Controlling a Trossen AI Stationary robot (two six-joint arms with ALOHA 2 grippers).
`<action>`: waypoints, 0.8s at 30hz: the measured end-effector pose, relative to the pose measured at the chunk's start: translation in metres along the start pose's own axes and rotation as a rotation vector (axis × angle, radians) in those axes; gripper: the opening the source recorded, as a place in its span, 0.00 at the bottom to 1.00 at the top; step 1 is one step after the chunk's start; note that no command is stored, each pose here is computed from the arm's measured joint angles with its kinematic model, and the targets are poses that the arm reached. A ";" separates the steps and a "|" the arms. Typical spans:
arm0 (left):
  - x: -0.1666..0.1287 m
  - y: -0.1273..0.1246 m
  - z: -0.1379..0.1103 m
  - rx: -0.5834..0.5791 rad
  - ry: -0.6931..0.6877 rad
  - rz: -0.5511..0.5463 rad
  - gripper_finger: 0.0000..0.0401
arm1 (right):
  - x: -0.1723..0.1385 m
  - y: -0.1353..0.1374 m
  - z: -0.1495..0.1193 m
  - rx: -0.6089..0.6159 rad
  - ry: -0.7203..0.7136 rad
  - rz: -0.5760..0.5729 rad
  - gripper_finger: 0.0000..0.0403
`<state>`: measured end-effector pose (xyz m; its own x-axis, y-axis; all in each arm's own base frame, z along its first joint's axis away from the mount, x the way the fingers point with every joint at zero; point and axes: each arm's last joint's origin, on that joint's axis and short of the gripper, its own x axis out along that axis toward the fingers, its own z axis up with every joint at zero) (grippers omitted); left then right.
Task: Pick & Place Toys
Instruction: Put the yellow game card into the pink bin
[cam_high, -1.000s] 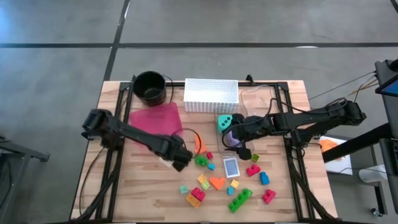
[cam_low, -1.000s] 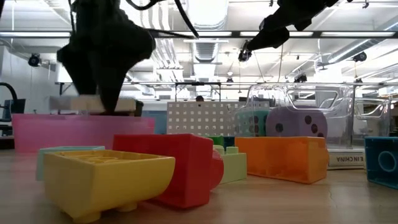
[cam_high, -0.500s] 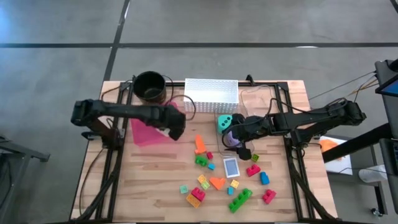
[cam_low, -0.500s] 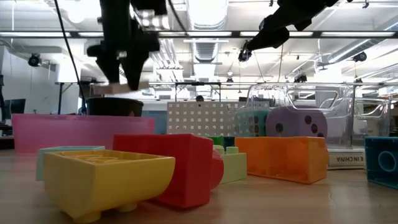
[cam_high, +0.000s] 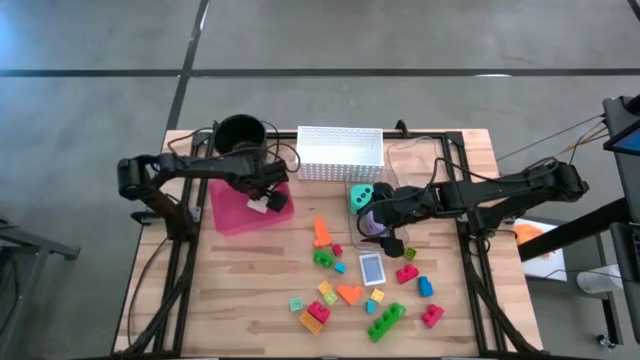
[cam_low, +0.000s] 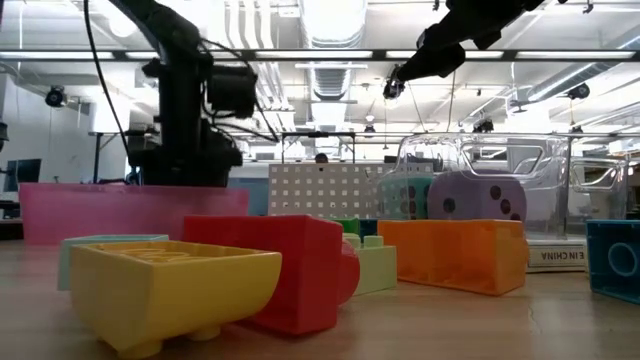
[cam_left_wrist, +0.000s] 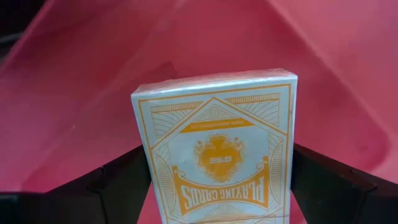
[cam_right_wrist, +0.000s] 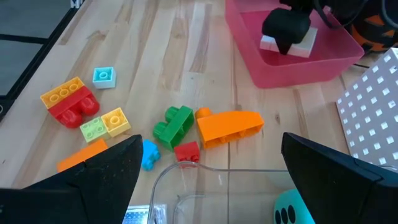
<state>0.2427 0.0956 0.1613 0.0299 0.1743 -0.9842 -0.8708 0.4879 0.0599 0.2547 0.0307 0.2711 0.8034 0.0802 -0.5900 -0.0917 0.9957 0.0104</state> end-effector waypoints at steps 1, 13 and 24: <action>0.003 0.001 0.000 0.005 -0.007 -0.005 0.85 | 0.000 0.000 0.000 0.000 0.000 0.000 0.94; 0.008 0.002 0.000 0.101 -0.031 -0.008 0.86 | 0.000 0.000 0.000 -0.004 0.000 0.000 0.94; 0.008 0.002 0.001 0.078 -0.046 -0.014 0.86 | 0.000 0.000 0.000 -0.004 0.000 0.000 0.94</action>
<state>0.2419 0.0988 0.1540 0.0660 0.2048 -0.9766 -0.8296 0.5550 0.0604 0.2547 0.0307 0.2711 0.8037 0.0800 -0.5897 -0.0937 0.9956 0.0074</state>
